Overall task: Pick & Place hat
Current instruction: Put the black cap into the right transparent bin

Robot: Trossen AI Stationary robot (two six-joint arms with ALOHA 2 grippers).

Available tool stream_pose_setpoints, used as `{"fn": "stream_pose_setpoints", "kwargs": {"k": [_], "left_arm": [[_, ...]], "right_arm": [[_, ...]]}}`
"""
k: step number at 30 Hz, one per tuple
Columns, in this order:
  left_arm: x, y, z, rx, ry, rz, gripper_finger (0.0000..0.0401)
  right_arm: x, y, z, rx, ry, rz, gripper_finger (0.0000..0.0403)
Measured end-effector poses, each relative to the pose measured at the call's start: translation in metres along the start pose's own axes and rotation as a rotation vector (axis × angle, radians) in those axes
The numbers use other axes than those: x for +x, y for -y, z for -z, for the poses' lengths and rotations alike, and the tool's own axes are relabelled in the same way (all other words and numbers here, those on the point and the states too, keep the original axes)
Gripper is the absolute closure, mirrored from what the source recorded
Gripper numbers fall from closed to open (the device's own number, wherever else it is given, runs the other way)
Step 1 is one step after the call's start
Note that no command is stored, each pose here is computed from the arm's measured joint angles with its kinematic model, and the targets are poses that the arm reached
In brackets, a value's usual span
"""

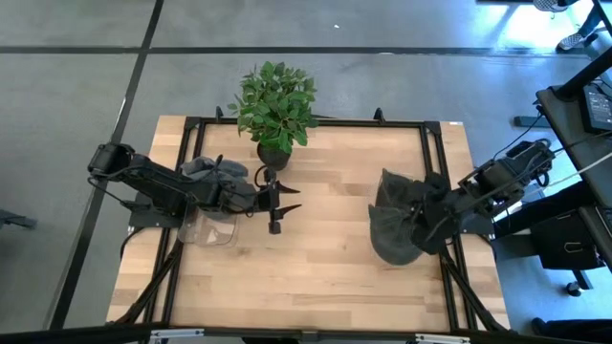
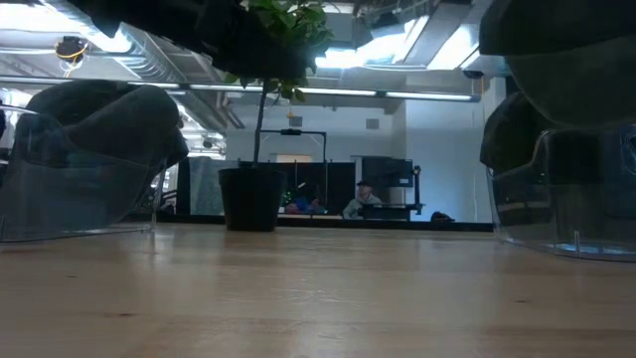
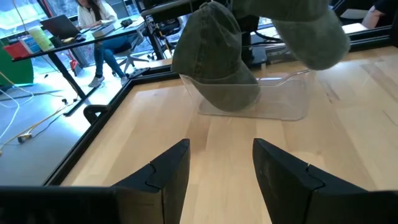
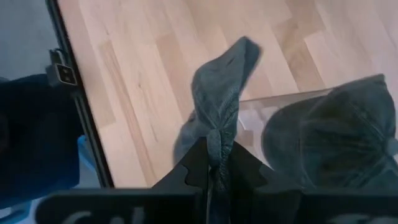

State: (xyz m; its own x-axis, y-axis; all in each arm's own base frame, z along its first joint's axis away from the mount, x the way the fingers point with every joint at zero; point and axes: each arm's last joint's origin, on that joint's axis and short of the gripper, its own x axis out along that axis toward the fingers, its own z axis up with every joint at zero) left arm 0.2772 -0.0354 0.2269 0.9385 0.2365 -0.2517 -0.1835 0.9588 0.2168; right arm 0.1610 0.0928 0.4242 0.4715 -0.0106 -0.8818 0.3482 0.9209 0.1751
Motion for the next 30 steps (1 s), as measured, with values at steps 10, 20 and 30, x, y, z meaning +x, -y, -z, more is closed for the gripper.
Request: {"fn": "stream_pose_setpoints", "kwargs": {"k": [10,20,30], "left_arm": [[0.004,-0.011,0.001,-0.038,-0.007,-0.040,0.0234],[0.006,-0.017,0.002,-0.087,-0.010,-0.057,0.0234],[0.006,-0.017,0.002,-0.086,-0.010,-0.057,0.0231]], "right_arm": [[-0.022,0.023,0.011,0.017,0.070,-0.048,0.0374],[-0.008,0.048,0.032,0.000,0.099,0.042,0.0374],[0.054,0.059,0.058,0.085,0.082,0.306,0.0374]]}}
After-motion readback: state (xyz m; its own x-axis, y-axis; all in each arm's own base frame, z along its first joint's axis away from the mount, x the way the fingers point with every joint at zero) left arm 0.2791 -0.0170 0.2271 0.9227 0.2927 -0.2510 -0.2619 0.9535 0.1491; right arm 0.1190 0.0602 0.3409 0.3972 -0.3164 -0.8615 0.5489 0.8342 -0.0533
